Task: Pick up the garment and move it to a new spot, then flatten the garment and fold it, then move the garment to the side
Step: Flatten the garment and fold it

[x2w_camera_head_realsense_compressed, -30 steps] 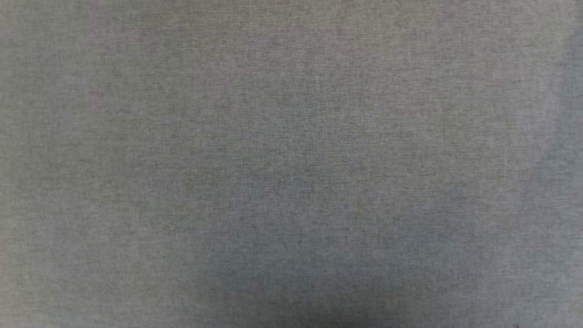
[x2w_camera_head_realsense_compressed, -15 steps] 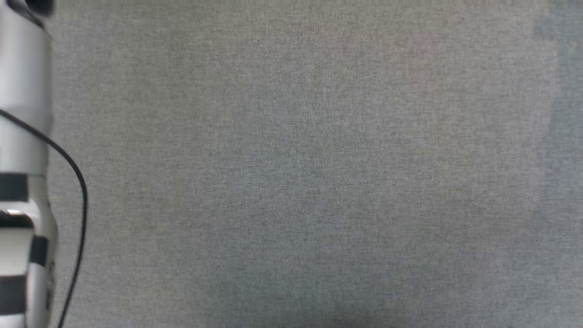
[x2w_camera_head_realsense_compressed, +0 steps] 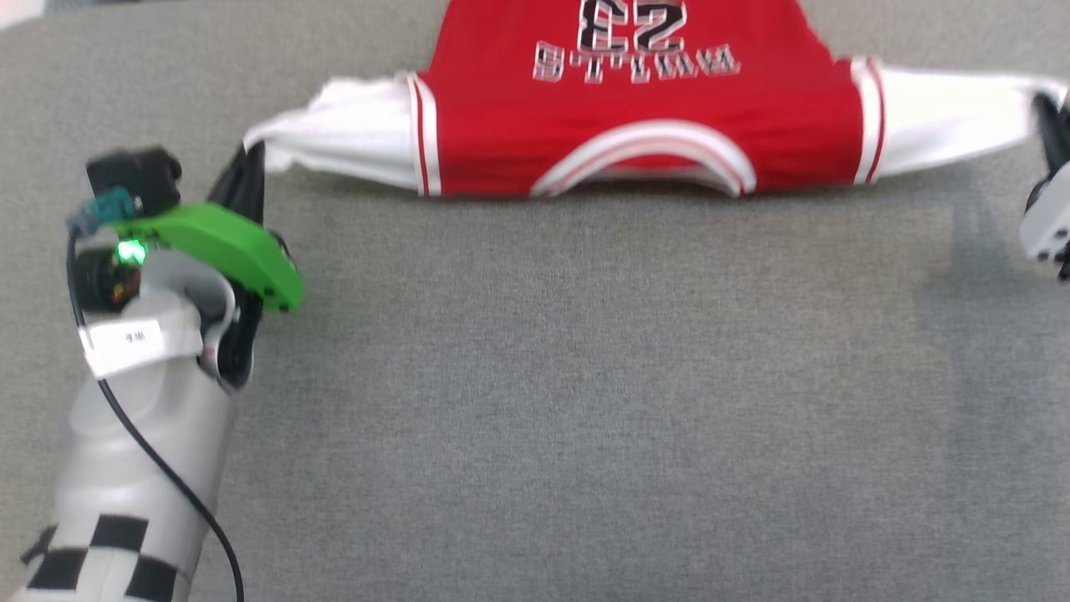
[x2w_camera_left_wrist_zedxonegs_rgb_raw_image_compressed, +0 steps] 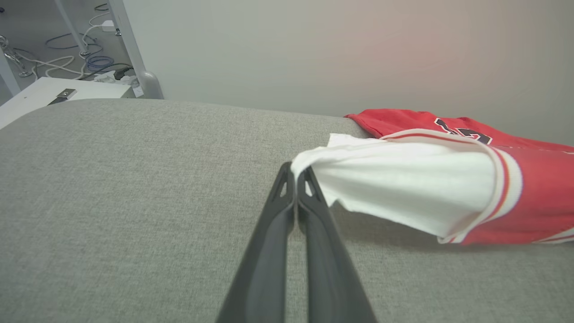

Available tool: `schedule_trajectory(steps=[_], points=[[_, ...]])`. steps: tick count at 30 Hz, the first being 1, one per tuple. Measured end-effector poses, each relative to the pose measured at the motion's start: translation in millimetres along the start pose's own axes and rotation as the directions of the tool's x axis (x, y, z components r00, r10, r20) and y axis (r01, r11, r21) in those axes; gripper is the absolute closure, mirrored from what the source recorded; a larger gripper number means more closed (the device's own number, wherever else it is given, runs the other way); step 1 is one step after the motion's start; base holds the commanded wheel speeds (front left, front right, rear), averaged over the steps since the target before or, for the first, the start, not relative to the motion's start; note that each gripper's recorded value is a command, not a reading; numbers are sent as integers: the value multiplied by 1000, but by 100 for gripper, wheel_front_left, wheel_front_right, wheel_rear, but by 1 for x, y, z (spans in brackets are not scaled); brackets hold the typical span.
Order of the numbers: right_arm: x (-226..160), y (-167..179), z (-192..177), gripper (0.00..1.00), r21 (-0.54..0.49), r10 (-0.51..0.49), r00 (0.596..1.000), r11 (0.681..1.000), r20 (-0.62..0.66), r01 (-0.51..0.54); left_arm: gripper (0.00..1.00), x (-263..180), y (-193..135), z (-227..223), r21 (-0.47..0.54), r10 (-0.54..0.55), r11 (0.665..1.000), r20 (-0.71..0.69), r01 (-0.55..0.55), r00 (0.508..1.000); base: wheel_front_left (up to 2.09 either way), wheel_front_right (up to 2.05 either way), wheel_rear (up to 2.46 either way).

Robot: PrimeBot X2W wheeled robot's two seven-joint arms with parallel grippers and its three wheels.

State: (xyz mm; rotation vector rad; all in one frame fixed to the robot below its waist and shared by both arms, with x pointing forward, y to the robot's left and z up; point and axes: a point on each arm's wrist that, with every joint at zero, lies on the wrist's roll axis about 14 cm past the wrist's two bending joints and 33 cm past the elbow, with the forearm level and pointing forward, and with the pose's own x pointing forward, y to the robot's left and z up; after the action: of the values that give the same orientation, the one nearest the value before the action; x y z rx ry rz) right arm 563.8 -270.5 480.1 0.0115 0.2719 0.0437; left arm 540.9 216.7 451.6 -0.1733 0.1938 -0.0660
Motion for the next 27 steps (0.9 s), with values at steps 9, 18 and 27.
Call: schedule_trajectory(steps=[9, 18, 27], points=[[-63, -6, -29, 100, 56, 8, 990, 998, -141, 0, 100, -66, 9, -28, -25, 14, 1000, -144, -18, 989, 0, 0, 0], [-125, -16, -60, 100, 114, 17, 959, 993, -284, 16, 100, -123, 2, -44, -37, -30, 999, -246, 21, 969, 0, 0, 0], [-174, -30, -89, 100, 180, 10, 919, 981, -393, 66, 100, -167, -7, -53, -63, -60, 997, -324, 42, 944, 0, 0, 0]])
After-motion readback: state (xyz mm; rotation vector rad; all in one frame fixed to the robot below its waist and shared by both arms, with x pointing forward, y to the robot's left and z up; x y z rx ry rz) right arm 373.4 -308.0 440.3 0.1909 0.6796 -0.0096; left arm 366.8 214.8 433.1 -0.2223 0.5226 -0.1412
